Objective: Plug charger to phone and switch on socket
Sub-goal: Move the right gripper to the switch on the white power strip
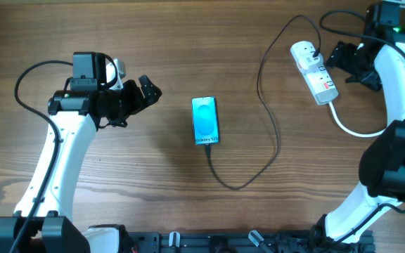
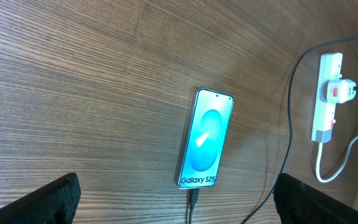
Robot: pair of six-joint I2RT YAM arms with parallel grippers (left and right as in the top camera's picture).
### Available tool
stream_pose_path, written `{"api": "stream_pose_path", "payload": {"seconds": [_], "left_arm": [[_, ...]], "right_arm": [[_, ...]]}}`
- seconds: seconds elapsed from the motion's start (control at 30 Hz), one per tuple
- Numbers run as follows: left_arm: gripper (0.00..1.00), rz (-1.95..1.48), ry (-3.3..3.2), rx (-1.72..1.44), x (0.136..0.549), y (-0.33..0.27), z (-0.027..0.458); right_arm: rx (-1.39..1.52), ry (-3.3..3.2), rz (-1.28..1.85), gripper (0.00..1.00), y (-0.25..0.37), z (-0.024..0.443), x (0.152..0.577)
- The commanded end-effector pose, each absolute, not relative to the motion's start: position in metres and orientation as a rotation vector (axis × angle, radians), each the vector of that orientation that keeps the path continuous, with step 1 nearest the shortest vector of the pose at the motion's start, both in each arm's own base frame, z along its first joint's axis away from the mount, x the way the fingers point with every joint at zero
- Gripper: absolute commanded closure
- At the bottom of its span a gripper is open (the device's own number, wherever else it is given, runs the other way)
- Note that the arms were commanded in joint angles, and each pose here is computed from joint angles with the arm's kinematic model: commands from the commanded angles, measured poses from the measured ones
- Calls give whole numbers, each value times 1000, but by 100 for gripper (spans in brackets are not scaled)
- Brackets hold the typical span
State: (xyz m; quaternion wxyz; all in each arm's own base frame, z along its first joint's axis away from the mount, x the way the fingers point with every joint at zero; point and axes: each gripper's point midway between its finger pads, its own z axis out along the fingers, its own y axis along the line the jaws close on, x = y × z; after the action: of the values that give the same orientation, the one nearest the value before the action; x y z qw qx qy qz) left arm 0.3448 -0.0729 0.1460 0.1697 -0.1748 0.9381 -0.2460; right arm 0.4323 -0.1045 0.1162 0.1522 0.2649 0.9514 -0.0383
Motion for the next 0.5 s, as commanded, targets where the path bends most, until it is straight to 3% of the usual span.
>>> {"api": "stream_pose_path", "payload": {"seconds": [0.0,0.47], "left_arm": [[0,-681,2656,-474,346,-70,148],[0,-681,2656,-474,346,-70,148]], "right_arm": [[727,2780,-71,0,-106,93,434],[706,2827,-85,0,-113,28,454]]}}
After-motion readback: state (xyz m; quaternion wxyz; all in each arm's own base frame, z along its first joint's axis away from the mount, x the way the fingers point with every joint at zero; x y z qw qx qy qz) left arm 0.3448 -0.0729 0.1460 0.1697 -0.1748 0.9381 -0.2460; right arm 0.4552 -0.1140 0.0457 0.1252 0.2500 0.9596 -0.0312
